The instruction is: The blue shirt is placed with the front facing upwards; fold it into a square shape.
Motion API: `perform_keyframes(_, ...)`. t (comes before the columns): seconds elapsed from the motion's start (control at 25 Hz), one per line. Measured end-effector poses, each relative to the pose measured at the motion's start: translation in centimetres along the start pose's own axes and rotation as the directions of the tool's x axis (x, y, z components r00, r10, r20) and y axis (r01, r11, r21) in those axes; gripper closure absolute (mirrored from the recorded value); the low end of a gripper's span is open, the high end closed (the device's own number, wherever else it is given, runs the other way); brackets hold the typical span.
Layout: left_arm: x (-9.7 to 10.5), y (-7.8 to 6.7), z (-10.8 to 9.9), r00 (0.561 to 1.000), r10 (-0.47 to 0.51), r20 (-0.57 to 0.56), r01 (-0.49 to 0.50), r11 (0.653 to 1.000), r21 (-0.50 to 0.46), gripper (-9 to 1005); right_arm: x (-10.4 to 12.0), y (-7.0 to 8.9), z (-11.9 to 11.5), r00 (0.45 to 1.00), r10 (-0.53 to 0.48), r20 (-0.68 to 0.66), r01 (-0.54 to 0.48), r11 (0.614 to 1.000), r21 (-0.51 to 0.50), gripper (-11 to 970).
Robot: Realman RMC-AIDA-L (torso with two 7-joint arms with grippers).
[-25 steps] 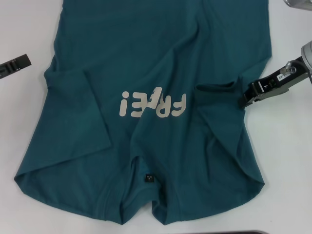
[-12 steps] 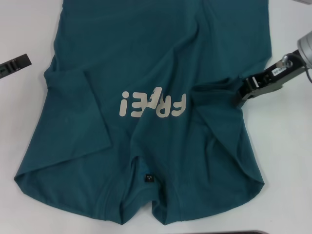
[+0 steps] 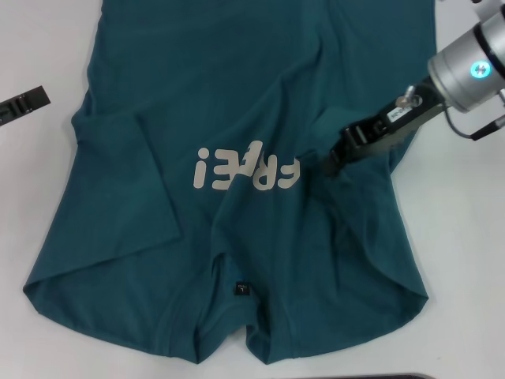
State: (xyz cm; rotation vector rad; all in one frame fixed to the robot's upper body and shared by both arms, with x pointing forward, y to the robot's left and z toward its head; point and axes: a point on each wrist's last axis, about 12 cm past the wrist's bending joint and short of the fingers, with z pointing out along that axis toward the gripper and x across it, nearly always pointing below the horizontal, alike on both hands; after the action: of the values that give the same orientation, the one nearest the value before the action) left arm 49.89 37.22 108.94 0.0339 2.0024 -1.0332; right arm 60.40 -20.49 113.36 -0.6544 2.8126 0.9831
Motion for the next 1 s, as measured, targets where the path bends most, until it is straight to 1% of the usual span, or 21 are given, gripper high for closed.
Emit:
perform_keyframes(0.12, 0.0, 0.1, 0.0, 1.0, 0.0, 0.002, 0.0, 1.0, -0.006, 293, -0.1, 0.3, 0.4, 1.0, -0.006, -0.003, 0.006, 1.0, -0.004, 917)
perform_keyframes(0.2, -0.1, 0.1, 0.0, 1.0, 0.001, 0.003, -0.001, 1.0, -0.008, 293, -0.2, 0.5, 0.6, 1.0, 0.011, 0.022, -0.01, 0.999, -0.048, 906)
perform_keyframes(0.24, -0.1, 0.1, 0.0, 1.0, 0.001, 0.004, -0.001, 1.0, -0.009, 293, -0.2, 0.5, 0.6, 1.0, 0.011, 0.022, -0.01, 0.999, -0.048, 901)
perform_keyframes(0.4, -0.1, 0.2, 0.0, 1.0, 0.001, 0.007, -0.001, 1.0, -0.02, 294, 0.1, 0.1, 0.2, 0.998, 0.018, 0.066, -0.011, 0.994, -0.108, 879)
perform_keyframes(0.52, -0.2, 0.3, 0.0, 1.0, 0.001, 0.008, -0.001, 1.0, -0.023, 294, 0.6, -0.5, -0.5, 0.993, -0.027, 0.114, 0.043, 0.99, -0.133, 863)
perform_keyframes(0.64, -0.3, 0.3, -0.1, 1.0, 0.001, 0.008, -0.001, 1.0, -0.026, 293, 1.5, -1.4, -1.5, 0.975, -0.085, 0.203, 0.122, 0.977, -0.177, 777)
perform_keyframes(0.68, -0.3, 0.4, -0.2, 1.0, -0.001, 0.008, 0.001, 1.0, -0.027, 293, 2.1, -1.9, -2.1, 0.96, -0.096, 0.261, 0.15, 0.969, -0.198, 749)
perform_keyframes(0.76, -0.4, 0.4, -0.3, 1.0, -0.003, 0.008, 0.003, 1.0, -0.03, 293, 3.3, -3.0, -3.1, 0.919, -0.117, 0.377, 0.21, 0.954, -0.215, 692)
perform_keyframes(0.8, -0.6, 0.5, -0.5, 1.0, 0.003, 0.007, -0.003, 0.999, -0.035, 293, 4.2, -3.6, -3.8, 0.878, -0.136, 0.459, 0.257, 0.943, -0.213, 664)
perform_keyframes(0.84, -0.6, 0.5, -0.5, 1.0, 0.003, 0.007, -0.003, 0.999, -0.035, 293, 5.4, -4.3, -4.4, 0.83, -0.154, 0.536, 0.3, 0.934, -0.195, 635)
perform_keyframes(0.92, -0.7, 0.5, -0.7, 1.0, 0.017, -0.002, -0.017, 0.999, -0.03, 294, 7.7, -5.6, -5.4, 0.693, -0.201, 0.692, 0.378, 0.919, -0.112, 563)
perform_keyframes(0.96, -0.7, 0.4, -0.8, 1.0, 0.025, -0.015, -0.026, 0.999, -0.02, 294, 8.5, -6.0, -5.7, 0.646, -0.216, 0.732, 0.393, 0.916, -0.076, 527)
perform_keyframes(1.0, -0.8, 0.4, -1.0, 0.999, 0.033, -0.027, -0.034, 0.999, -0.011, 294, 9.9, -6.6, -6.0, 0.591, -0.228, 0.774, 0.396, 0.918, -0.033, 491)
